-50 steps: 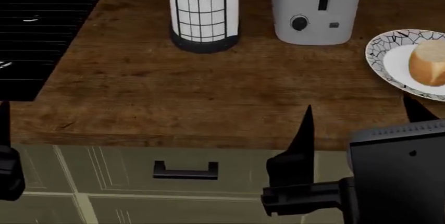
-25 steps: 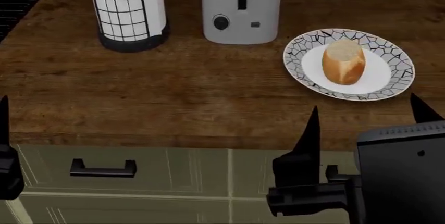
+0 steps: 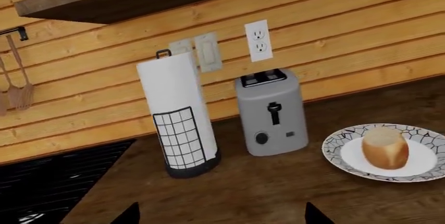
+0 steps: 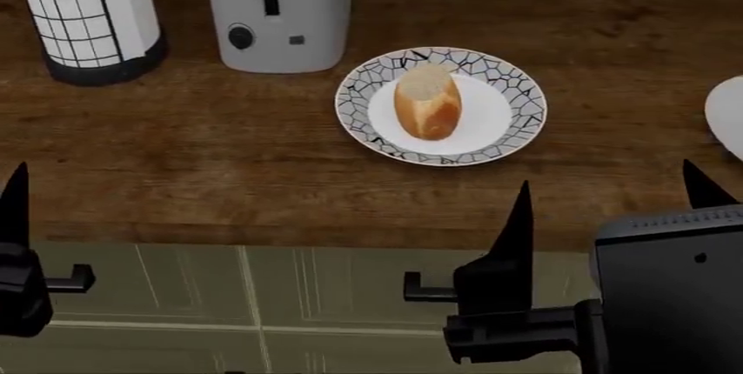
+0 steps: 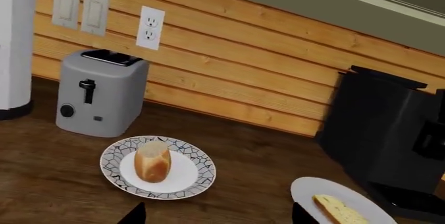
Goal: Place all breads on the cutting board.
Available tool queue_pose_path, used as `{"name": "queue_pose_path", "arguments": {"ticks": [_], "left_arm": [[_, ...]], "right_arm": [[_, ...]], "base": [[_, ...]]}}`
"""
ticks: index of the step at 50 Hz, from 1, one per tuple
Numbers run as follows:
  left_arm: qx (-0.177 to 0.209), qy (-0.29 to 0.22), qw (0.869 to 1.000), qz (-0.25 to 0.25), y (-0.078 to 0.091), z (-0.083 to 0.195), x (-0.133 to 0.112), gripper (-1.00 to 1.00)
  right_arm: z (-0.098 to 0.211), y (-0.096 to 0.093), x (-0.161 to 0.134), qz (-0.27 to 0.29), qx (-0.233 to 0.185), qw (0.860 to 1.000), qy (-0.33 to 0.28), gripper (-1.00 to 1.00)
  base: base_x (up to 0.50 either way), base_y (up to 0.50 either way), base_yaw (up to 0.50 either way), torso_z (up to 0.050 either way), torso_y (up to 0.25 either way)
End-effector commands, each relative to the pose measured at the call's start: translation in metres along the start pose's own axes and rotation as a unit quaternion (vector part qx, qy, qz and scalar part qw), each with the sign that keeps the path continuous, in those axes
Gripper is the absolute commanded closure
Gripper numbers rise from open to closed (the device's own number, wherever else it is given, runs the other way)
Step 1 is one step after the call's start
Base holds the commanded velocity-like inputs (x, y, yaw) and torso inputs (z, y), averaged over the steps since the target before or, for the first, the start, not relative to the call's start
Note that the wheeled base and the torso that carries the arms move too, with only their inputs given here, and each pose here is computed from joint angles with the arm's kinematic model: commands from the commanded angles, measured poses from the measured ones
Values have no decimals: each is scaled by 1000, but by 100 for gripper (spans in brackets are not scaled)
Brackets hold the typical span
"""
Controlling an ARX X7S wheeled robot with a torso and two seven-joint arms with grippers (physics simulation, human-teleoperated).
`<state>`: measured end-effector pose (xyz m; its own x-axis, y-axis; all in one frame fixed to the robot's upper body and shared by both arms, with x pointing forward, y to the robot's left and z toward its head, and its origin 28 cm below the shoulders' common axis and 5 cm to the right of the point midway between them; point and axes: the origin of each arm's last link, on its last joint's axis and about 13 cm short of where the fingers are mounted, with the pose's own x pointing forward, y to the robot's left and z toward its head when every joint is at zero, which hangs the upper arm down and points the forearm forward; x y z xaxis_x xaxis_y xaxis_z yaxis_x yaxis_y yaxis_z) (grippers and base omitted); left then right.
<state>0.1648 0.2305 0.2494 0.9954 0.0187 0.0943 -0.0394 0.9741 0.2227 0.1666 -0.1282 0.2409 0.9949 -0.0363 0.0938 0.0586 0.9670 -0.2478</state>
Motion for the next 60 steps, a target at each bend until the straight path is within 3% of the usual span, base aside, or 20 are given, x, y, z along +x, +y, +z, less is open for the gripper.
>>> {"name": "queue_pose_path", "arguments": {"ticks": [1,46,60], "left_arm": [[-5,0,1000,-2,-1,1,2,-100],[-9,9,1000,-9,-5,-4,3,-100],[-7,15,1000,-6,-2,-6,2,-100]], "right_arm": [[0,0,0,0,2,1000,0,-100],[-6,2,3,1,6,1000,4,-100],[-6,1,3,-7,7,1000,5,-100]], "base": [[0,-500,0,0,0],[-1,-500,0,0,0],[33,-50,0,0,0]]}}
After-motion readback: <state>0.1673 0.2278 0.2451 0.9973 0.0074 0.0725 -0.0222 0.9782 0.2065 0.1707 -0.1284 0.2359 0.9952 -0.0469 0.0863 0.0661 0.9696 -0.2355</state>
